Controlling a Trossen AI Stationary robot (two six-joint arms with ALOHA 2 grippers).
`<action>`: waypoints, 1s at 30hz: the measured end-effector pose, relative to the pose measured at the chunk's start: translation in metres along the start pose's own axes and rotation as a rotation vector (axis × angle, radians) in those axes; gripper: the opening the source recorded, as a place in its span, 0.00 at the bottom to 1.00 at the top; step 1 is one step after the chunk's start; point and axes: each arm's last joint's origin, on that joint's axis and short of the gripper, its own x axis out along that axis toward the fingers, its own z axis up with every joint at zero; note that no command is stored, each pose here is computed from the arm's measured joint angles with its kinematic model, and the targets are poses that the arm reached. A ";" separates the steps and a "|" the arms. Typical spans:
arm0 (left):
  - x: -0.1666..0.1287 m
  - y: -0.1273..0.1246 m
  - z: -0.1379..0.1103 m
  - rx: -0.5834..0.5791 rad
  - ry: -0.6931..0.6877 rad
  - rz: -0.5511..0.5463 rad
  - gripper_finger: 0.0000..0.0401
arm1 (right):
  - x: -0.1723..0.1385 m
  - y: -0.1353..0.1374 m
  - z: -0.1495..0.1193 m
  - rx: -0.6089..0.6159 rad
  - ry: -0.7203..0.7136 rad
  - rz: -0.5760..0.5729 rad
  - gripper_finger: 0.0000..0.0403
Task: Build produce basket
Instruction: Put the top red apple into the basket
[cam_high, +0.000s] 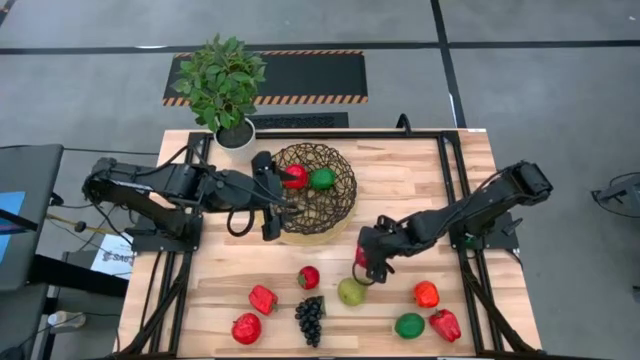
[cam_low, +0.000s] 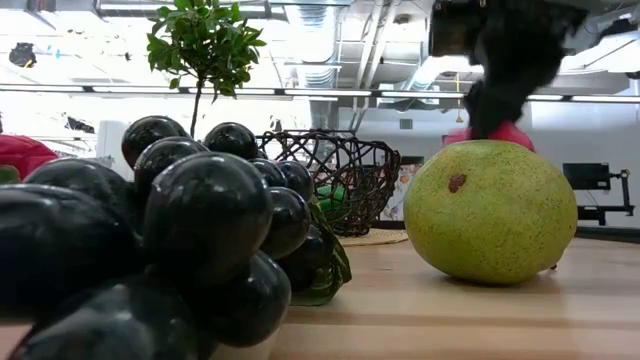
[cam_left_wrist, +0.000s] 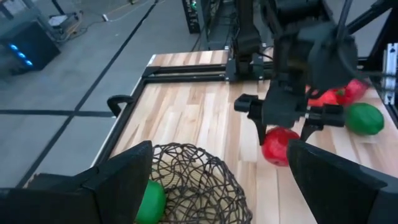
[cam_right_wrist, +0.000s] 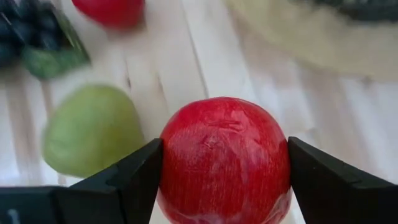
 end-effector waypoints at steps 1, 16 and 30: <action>0.000 0.000 0.000 0.000 -0.002 0.004 0.89 | -0.005 0.000 0.002 0.002 -0.029 0.001 0.77; -0.015 -0.020 0.030 -0.020 -0.369 -0.156 0.89 | -0.115 0.002 0.024 -0.100 -0.663 0.103 0.77; 0.019 -0.017 -0.062 -0.138 -0.702 -0.283 0.89 | -0.145 0.013 0.031 -0.268 -0.923 0.133 0.77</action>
